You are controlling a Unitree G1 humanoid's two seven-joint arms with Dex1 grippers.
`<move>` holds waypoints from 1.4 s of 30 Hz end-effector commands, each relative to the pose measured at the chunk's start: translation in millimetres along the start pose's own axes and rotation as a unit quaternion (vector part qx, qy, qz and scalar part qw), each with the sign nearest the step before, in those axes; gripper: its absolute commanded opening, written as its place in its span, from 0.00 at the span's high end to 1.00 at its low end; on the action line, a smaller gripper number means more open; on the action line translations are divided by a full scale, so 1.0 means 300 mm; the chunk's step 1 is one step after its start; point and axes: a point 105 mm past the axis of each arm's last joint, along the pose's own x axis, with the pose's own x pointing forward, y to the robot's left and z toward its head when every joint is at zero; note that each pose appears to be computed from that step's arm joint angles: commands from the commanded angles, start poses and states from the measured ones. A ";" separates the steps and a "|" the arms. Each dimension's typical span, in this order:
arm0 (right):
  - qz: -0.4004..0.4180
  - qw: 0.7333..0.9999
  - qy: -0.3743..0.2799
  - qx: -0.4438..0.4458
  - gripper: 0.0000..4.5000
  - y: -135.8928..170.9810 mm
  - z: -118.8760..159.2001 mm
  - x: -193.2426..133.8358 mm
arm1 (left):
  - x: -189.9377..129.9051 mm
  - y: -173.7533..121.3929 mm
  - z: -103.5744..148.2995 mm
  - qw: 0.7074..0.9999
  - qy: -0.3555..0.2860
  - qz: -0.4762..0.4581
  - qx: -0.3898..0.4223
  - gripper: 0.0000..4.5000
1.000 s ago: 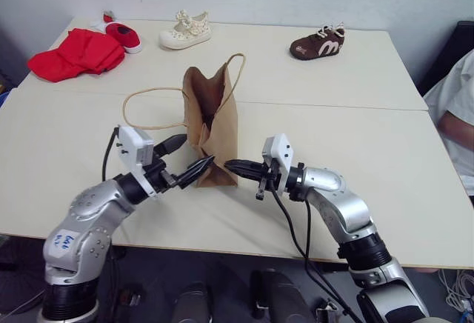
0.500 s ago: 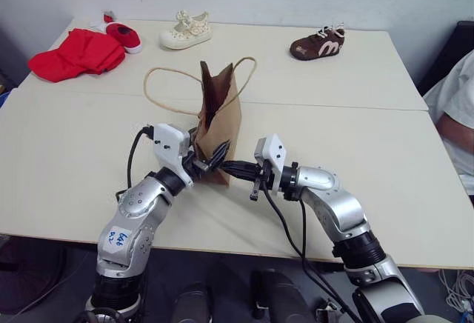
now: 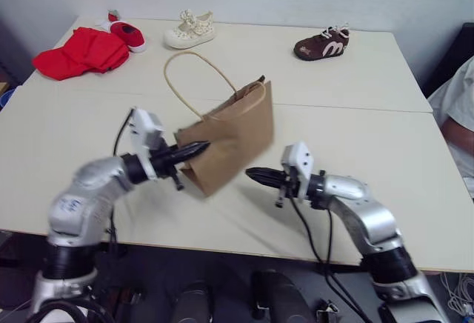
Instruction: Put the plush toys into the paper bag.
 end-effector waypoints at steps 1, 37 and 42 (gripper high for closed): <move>-0.031 0.999 0.001 -0.005 1.00 -0.032 0.017 -0.131 | 0.036 -0.066 0.039 0.991 -0.005 -0.130 -0.012 0.99; -0.049 0.990 0.006 -0.130 0.25 -0.043 0.140 -0.417 | -0.359 0.028 -0.094 0.966 0.199 0.042 0.160 0.00; 0.023 0.987 0.060 -0.150 0.01 -0.005 0.108 -0.445 | -0.468 -0.005 -0.153 0.947 0.248 0.093 0.182 0.00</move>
